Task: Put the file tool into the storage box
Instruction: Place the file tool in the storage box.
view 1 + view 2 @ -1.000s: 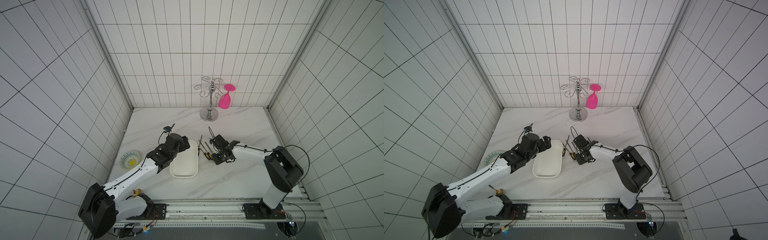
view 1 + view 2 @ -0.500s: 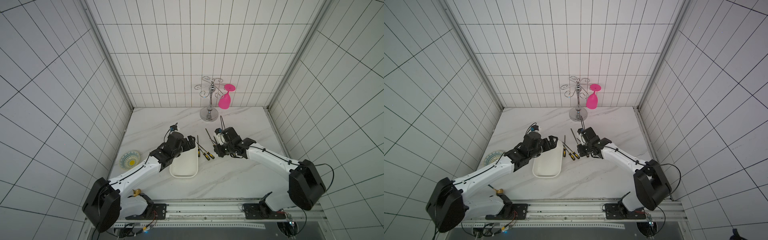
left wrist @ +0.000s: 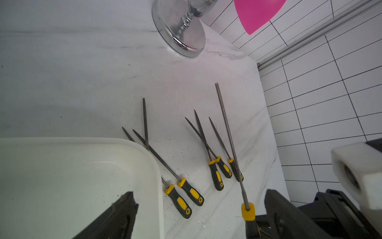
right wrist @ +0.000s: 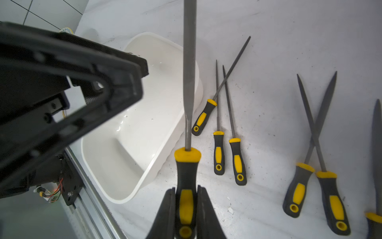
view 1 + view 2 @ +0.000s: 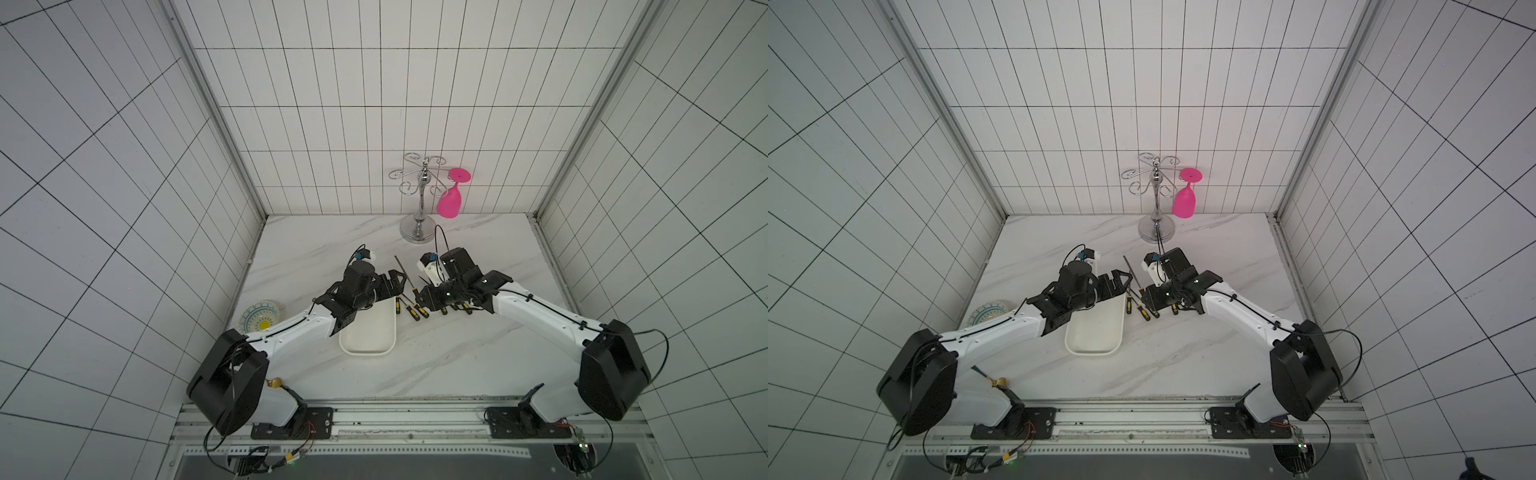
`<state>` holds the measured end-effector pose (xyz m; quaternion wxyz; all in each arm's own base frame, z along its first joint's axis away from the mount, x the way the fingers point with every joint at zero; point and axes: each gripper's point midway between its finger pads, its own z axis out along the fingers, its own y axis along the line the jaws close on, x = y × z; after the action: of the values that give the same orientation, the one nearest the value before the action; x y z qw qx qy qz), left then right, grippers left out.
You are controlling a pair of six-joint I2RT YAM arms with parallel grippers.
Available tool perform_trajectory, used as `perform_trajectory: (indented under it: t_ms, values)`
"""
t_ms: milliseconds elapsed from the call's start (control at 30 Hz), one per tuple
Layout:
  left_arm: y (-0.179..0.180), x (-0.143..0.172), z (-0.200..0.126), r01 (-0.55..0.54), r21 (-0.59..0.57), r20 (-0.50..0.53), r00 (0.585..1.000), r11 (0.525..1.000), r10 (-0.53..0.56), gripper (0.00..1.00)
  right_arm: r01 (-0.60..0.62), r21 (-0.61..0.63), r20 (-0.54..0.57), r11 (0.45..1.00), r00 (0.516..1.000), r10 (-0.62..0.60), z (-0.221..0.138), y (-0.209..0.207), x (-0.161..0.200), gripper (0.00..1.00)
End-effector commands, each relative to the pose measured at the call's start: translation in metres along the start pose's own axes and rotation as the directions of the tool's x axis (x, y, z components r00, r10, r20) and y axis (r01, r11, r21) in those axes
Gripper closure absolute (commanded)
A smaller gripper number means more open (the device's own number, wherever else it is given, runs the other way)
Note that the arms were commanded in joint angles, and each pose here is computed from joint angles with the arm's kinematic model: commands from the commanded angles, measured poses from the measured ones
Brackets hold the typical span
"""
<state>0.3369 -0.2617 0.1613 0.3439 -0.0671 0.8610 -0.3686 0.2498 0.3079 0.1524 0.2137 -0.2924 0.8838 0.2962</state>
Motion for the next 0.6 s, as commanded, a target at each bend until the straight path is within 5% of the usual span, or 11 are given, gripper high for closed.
perform_trajectory:
  t_ms: [0,200,567]
  values:
    - [-0.027,-0.014,0.005,0.002,0.088,0.028,1.0,0.996,-0.004,0.01,0.03,-0.049,0.024,0.998,0.999,-0.029,-0.009,0.019,-0.014,0.99]
    - [-0.035,-0.018,0.017,0.023,0.127,0.024,0.999,0.992,-0.026,0.05,0.037,-0.052,0.027,0.998,0.999,-0.036,-0.011,0.021,-0.014,0.99]
    - [-0.038,-0.009,0.032,0.066,0.17,-0.025,0.998,0.983,-0.063,0.6,0.041,-0.051,0.037,0.998,0.999,-0.039,-0.015,0.022,-0.015,0.99]
